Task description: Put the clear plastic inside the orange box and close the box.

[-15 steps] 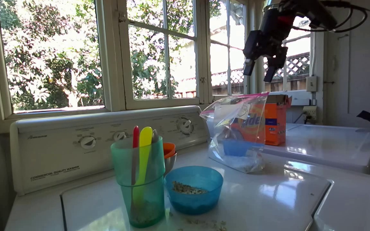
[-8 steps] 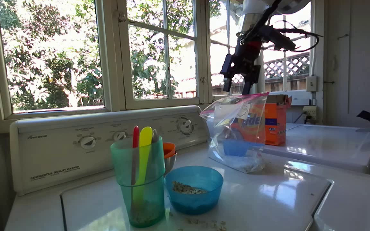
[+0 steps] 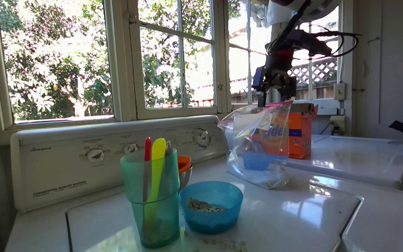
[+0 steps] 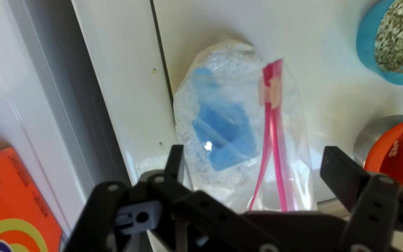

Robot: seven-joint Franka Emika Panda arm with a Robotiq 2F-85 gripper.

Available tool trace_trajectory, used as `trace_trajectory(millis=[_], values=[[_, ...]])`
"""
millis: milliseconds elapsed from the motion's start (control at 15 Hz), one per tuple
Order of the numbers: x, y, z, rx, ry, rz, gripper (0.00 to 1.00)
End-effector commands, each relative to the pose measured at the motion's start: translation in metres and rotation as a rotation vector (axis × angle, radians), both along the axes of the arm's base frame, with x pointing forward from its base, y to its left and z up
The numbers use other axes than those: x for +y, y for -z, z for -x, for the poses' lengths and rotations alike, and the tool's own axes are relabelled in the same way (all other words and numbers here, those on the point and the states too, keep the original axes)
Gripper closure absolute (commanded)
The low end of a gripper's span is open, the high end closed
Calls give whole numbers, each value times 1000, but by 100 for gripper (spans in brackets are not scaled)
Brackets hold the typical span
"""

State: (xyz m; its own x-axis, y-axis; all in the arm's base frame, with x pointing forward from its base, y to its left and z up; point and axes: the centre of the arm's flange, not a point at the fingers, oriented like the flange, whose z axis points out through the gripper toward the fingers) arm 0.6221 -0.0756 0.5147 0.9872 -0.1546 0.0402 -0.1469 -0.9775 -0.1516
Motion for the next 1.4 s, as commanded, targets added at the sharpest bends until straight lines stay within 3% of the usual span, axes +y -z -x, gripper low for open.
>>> trace_trajectory(millis=[0, 267, 533, 867, 933, 1133, 1333], values=[[16, 13, 17, 61, -24, -80, 0], [29, 25, 12, 2, -4, -131, 0], [27, 26, -1, -44, 28, -95, 0], [24, 20, -4, -38, 9, -91, 0], [25, 21, -8, -65, -5, -117, 10], [29, 24, -26, -113, -40, -130, 2], [34, 35, -37, -154, -69, -100, 0]])
